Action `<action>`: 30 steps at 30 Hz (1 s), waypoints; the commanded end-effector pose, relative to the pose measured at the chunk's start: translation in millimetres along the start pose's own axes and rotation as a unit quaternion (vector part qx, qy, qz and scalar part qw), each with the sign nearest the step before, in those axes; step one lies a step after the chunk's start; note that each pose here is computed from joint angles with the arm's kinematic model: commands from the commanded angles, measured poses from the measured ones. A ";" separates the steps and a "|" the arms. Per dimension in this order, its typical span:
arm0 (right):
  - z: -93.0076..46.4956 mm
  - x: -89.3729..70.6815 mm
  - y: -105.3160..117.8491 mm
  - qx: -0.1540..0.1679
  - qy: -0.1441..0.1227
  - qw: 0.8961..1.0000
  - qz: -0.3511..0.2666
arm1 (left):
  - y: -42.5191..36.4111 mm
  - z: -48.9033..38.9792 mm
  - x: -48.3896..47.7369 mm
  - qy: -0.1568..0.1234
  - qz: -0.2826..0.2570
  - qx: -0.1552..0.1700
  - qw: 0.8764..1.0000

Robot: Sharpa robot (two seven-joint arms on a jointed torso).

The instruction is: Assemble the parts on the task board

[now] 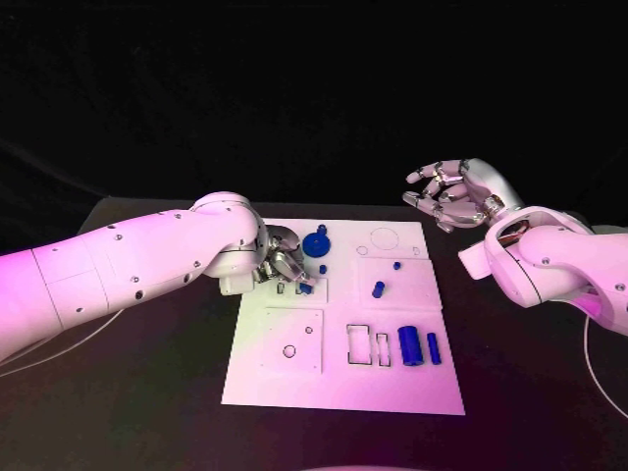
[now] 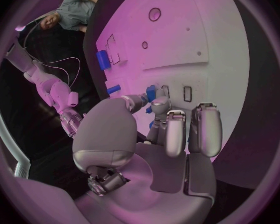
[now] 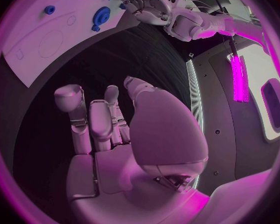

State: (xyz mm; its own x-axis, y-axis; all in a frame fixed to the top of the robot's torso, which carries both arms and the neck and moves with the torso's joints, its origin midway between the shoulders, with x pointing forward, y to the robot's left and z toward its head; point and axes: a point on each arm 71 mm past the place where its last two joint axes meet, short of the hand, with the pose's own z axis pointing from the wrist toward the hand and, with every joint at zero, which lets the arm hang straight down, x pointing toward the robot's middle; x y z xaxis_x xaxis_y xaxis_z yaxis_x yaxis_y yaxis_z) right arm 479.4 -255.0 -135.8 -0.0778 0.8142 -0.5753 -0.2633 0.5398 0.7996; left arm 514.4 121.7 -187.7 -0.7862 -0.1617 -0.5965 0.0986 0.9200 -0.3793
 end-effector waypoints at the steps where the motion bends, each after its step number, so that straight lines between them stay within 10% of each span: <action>1: 0.1 1.0 -0.4 0.001 0.006 1.000 -0.001 | -2.3 -2.0 0.4 0.003 -0.034 0.016 0.999; 30: -0.6 0.6 -3.0 0.003 0.008 1.000 -0.002 | 3.5 -12.8 4.1 -0.100 0.043 0.009 0.994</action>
State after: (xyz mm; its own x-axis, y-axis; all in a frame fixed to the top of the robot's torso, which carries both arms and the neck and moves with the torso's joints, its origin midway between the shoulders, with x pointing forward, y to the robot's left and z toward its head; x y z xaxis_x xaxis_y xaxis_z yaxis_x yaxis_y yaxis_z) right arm 479.9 -257.5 -138.1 -0.0776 0.8126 -0.5776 -0.2521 0.5445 0.7999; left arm 503.1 130.0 -184.0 -0.6665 -0.1760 -0.7244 0.1435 0.9233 -0.3564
